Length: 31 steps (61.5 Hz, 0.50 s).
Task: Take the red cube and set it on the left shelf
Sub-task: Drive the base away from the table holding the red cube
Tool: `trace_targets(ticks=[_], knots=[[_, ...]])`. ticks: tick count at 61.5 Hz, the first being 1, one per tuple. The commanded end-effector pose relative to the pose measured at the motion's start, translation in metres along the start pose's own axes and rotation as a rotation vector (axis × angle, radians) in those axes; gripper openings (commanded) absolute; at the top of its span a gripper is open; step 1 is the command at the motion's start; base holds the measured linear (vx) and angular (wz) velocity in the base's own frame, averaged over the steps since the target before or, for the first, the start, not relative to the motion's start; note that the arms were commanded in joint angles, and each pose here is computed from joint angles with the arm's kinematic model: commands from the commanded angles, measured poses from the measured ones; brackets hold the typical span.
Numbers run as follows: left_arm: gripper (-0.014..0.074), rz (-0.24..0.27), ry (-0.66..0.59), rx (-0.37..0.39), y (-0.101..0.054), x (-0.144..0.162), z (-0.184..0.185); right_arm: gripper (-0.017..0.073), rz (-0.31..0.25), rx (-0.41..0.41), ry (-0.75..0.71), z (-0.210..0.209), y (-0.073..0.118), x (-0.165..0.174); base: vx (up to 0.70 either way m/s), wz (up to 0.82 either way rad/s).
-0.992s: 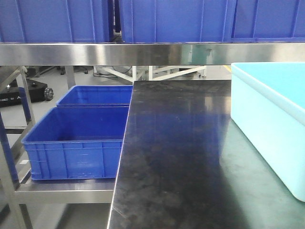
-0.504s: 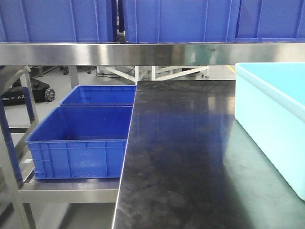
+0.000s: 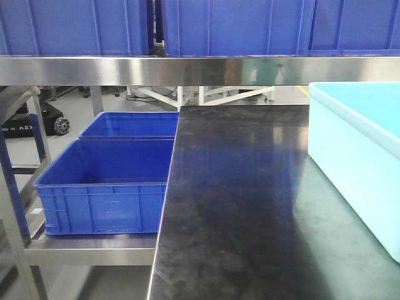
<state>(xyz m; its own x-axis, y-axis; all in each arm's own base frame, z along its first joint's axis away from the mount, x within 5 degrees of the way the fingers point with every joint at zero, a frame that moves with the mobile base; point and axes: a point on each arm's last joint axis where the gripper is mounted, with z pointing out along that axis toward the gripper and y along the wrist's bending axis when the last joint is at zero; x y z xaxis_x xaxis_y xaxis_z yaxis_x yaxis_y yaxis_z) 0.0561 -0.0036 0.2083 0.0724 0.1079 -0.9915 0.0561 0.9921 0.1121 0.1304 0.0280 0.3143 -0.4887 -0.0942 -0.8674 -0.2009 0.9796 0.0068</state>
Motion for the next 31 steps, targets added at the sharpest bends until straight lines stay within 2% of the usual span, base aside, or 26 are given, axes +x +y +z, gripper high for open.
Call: trace_targets(ticks=[1,31], knots=[[0.0106,-0.009,-0.052,-0.011,0.0004,0.0005,0.001,0.0059,-0.011,-0.002,-0.094,-0.0033,0.0004,-0.0152,0.0,0.0],[0.0106,-0.009,-0.052,-0.011,0.0004,0.0005,0.001,0.0059,-0.011,-0.002,-0.094,-0.0033,0.0004,-0.0152,0.0,0.12]])
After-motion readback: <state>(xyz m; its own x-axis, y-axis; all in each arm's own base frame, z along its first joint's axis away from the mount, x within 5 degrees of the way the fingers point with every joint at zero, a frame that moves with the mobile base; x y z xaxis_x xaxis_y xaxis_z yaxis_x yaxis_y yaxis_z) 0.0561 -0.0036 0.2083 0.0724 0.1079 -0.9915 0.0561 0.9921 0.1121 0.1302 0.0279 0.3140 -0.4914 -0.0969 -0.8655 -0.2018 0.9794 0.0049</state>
